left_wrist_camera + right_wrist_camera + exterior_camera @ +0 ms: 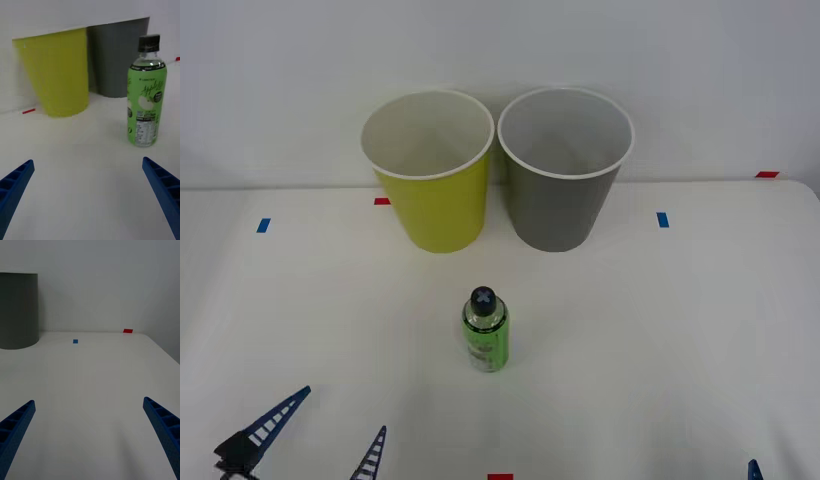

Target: Put cans in the gray bin and PET bottles in the light green bin.

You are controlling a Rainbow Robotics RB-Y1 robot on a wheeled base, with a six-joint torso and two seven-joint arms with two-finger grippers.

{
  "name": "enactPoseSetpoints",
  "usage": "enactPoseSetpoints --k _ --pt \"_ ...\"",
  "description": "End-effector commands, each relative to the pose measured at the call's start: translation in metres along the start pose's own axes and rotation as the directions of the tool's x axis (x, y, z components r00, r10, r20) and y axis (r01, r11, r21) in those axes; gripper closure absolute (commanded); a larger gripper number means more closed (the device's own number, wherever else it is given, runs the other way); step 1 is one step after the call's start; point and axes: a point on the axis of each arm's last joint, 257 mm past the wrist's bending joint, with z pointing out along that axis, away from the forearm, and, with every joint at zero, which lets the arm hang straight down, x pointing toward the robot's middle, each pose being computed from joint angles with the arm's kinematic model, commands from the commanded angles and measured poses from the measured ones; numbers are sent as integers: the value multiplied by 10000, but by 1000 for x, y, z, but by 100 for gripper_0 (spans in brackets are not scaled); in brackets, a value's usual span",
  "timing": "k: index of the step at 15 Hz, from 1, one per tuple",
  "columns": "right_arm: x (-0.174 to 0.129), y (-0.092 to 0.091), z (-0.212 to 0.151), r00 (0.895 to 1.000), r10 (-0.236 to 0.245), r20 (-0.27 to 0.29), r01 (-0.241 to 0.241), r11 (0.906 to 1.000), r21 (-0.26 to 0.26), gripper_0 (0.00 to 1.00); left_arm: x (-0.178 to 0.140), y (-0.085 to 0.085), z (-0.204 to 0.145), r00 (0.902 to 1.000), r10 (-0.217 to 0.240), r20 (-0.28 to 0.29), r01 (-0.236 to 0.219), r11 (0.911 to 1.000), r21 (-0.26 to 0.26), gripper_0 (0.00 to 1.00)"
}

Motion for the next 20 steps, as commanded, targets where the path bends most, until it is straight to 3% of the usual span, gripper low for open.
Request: enactPoseSetpoints --k 1,5,6,8,12,20 --pt "0 0 0 10000 1 2 -1 10000 0 0 0 -22 31 10000 80 -40 -76 9955 945 0" --pt "0 0 0 10000 1 2 -1 10000 0 0 0 -49 58 9998 -70 186 34 9818 1897 0" --pt "0 0 0 10000 1 2 -1 10000 0 0 -2 -57 69 9990 -314 322 239 9773 2107 0" --pt "0 0 0 10000 1 2 -1 10000 0 0 -9 -67 85 9961 -727 509 591 9713 2304 0" --pt "0 0 0 10000 1 2 -1 10000 0 0 -20 -83 114 9943 -954 478 787 9581 2756 0" --pt "0 0 0 10000 1 2 -1 10000 0 0 -49 -102 164 9868 -1517 561 1294 9487 2886 0"
